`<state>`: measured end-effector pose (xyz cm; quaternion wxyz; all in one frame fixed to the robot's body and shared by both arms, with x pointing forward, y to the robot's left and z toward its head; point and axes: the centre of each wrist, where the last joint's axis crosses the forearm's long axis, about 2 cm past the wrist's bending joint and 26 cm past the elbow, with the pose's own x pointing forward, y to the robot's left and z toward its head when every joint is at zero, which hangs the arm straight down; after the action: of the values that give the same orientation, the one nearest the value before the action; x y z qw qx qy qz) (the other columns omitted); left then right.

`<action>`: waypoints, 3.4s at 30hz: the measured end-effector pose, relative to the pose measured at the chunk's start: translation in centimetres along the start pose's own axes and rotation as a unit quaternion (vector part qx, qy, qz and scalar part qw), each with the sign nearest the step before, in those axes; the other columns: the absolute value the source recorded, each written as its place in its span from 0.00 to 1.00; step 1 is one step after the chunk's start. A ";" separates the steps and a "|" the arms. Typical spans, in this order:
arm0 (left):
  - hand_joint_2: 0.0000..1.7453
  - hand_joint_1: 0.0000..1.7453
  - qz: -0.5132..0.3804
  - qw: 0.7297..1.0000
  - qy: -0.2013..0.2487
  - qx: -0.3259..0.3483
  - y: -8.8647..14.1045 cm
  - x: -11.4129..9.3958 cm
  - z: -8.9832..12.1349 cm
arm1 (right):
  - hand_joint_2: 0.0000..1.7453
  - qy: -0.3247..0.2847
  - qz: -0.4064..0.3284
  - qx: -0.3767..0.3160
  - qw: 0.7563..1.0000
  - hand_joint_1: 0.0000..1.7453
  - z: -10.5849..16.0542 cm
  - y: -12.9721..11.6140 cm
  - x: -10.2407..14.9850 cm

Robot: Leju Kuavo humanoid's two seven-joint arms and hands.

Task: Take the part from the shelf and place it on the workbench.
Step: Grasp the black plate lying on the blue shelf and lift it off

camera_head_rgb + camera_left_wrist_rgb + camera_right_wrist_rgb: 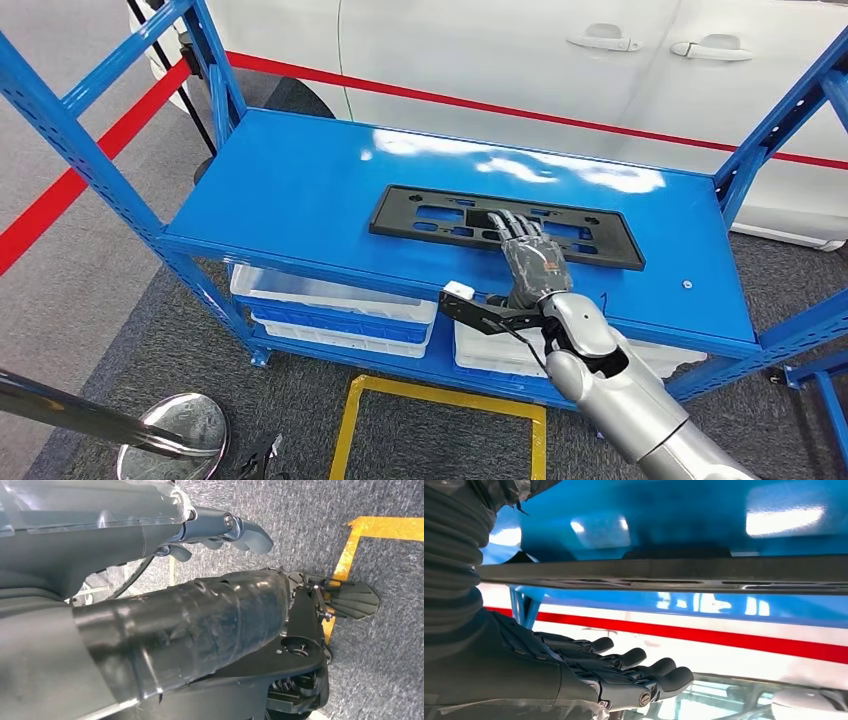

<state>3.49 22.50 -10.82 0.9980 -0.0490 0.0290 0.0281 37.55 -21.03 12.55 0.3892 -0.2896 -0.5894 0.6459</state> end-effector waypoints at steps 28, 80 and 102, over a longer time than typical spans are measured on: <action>0.00 0.00 -0.010 1.000 -0.002 -0.008 -0.2 0.0 0.0 | 1.00 0.020 -0.011 0.027 0.999 0.00 -1.5 2.7 3.2; 0.00 0.00 0.004 1.000 -0.009 -0.016 -1.3 0.1 0.1 | 1.00 0.033 -0.038 0.002 0.999 0.00 -2.1 1.1 3.1; 0.00 0.00 0.004 1.000 -0.016 -0.015 -1.3 0.1 0.1 | 1.00 0.017 0.045 0.045 0.998 0.14 -2.1 2.6 4.0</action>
<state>3.66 21.24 -10.63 0.9973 -0.0636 0.0126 0.0337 36.73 -16.55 10.07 0.3820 -0.3090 -0.5395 0.6838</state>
